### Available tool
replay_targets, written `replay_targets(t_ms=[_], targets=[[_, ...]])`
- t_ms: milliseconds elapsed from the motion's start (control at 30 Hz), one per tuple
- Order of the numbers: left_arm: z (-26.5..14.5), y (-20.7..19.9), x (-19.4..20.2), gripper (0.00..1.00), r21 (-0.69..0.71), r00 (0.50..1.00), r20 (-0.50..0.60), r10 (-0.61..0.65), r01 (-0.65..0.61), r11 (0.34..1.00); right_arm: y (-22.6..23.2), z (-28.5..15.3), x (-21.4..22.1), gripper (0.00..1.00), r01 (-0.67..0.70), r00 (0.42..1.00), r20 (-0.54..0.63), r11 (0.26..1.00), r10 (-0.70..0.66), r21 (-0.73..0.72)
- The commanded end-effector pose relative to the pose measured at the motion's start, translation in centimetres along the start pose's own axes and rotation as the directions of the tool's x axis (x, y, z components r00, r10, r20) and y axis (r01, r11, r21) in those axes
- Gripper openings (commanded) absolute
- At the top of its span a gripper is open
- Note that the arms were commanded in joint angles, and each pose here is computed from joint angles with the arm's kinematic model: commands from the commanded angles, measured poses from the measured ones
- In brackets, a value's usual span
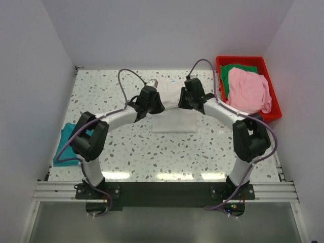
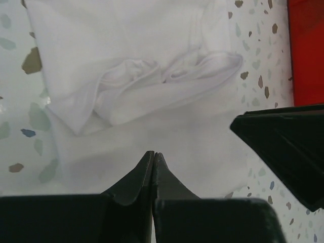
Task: Fold and stack the t-shirts
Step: Fold the tshirt
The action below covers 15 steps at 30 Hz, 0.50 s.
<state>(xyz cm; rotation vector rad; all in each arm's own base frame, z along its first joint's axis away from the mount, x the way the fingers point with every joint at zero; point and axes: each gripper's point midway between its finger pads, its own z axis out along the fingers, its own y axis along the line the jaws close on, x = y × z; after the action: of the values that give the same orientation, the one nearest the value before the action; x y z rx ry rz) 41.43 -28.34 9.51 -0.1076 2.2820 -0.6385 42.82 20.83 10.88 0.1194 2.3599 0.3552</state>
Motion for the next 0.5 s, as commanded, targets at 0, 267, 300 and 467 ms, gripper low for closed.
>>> replay_targets(t_ms=[0,267,300,467], targets=[[1.1,-0.5,1.6,0.01,0.003,0.999,-0.038,0.012,-0.012,1.000,1.5,1.8,0.1,0.27,-0.003,1.000,-0.003,0.999,0.003,-0.046],[4.7,-1.0,1.7,0.04,-0.002,0.996,-0.088,0.035,-0.035,0.999,2.3,6.1,0.5,0.21,0.006,0.998,-0.058,0.999,-0.009,-0.047],[5.0,-1.0,1.5,0.05,-0.002,0.996,-0.086,0.037,-0.038,0.999,2.8,6.3,-0.3,0.21,0.005,0.999,-0.047,0.998,-0.008,-0.055],[6.2,-1.1,-0.7,0.11,0.008,0.998,-0.055,0.024,-0.024,1.000,3.2,7.4,-1.7,0.21,0.001,0.999,-0.043,0.999,-0.003,-0.047]])
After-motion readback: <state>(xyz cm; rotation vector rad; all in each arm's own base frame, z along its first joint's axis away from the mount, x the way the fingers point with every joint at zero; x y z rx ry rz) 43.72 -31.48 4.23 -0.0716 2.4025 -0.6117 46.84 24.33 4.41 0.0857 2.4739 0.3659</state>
